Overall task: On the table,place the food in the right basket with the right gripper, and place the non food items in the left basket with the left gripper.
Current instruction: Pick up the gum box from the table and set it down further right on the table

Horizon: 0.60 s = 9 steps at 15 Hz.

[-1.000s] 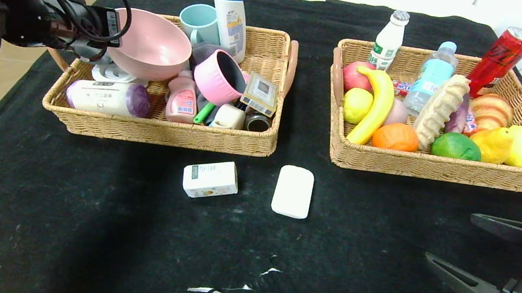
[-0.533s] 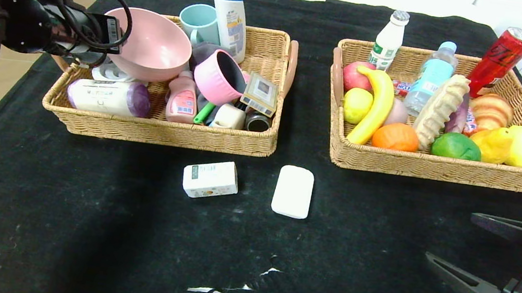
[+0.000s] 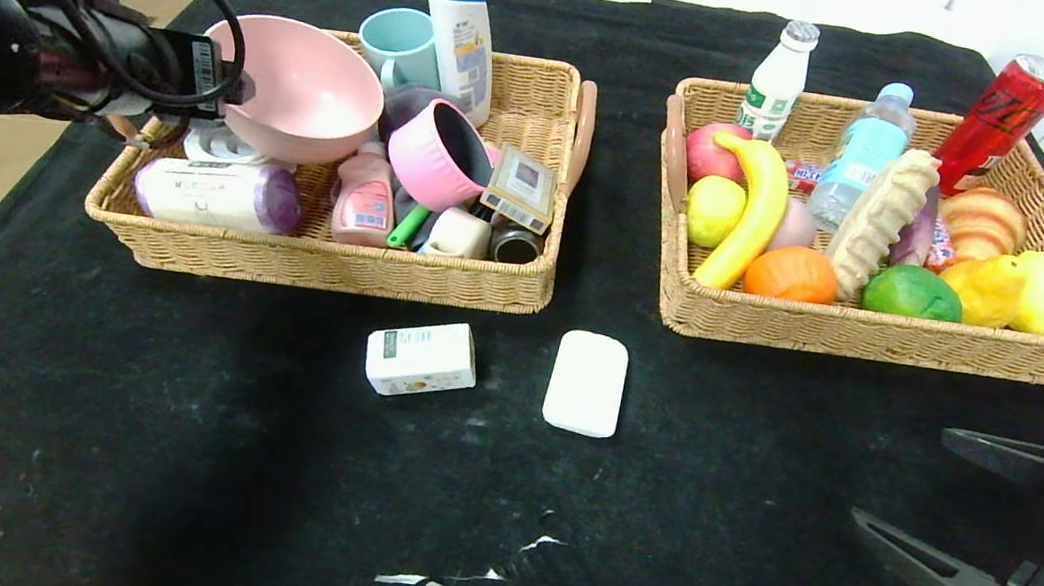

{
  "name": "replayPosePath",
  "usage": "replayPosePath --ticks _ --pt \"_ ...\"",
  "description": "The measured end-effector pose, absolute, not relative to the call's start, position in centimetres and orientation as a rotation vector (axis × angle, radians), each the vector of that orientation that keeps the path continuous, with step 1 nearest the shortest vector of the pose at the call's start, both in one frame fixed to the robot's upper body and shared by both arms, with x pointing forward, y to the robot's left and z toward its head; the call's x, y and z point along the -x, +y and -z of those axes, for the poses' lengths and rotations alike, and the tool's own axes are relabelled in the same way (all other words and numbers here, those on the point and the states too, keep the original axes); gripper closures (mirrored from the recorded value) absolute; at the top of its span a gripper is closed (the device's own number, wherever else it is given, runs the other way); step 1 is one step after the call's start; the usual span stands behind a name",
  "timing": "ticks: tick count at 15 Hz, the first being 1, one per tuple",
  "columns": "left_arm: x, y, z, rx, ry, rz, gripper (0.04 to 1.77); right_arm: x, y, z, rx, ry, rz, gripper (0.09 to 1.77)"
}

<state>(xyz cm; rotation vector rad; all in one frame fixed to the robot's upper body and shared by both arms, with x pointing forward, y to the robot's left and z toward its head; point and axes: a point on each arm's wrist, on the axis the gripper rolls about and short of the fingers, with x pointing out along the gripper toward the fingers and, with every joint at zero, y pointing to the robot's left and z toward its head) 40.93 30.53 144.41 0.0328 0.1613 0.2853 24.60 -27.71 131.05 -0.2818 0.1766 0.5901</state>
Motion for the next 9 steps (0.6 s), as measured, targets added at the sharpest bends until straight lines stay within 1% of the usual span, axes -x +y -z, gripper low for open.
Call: replayPosePath --ticks 2,5,9 --pt "-39.0 29.6 -144.3 -0.039 0.173 -0.247 0.22 -24.5 -27.6 -131.0 0.282 0.179 -0.599 0.15" --pt "-36.0 27.5 -143.9 -0.05 0.185 -0.156 0.18 -24.5 -27.5 -130.9 0.282 0.182 -0.604 0.15" --pt "-32.6 25.3 -142.2 -0.099 0.252 -0.023 0.15 -24.5 -27.5 -130.8 0.282 0.183 -0.604 0.15"
